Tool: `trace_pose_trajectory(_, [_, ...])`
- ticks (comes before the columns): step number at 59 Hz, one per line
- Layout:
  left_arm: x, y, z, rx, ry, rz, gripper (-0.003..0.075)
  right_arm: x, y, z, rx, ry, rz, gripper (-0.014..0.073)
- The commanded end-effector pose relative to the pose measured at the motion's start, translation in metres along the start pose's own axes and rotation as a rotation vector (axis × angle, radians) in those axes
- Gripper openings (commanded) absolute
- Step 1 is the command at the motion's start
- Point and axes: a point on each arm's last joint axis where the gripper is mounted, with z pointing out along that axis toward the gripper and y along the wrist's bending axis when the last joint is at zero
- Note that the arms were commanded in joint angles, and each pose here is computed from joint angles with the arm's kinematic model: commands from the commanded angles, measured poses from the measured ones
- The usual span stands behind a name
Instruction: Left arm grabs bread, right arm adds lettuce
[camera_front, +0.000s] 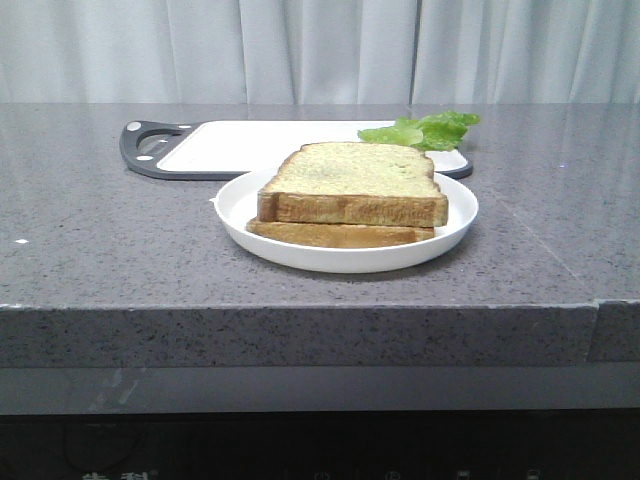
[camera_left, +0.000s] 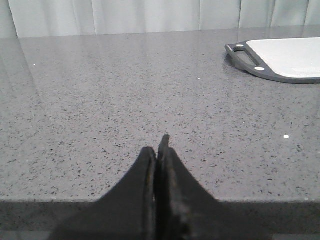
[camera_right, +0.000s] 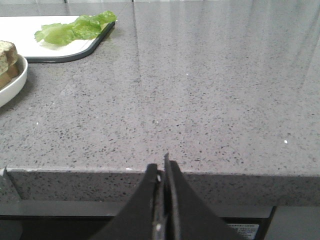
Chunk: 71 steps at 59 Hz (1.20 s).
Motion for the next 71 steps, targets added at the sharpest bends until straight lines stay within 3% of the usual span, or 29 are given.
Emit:
trace_pose_trajectory(1, [-0.007, 0.000, -0.001, -0.006, -0.101, -0.010, -0.0020, -0.009, 0.000, -0.002, 0.000, -0.110, -0.010, -0.0069])
trace_pose_trajectory(25, [-0.015, 0.001, -0.003, -0.007, -0.170, -0.037, -0.0020, -0.017, 0.000, -0.004, -0.001, -0.150, -0.009, -0.0069])
trace_pose_trajectory(42, [-0.080, 0.004, -0.018, -0.011, -0.310, -0.043, -0.0020, -0.075, 0.006, -0.024, -0.014, -0.262, -0.013, -0.0067])
trace_pose_trajectory(58, [-0.119, 0.006, 0.019, 0.004, -0.065, -0.043, -0.0020, -0.124, 0.010, -0.009, -0.010, -0.173, -0.013, -0.0067])
trace_pose_trajectory(71, [-0.128, 0.007, 0.032, 0.003, -0.054, -0.046, -0.0020, -0.130, 0.010, 0.001, -0.007, -0.133, -0.013, -0.0067])
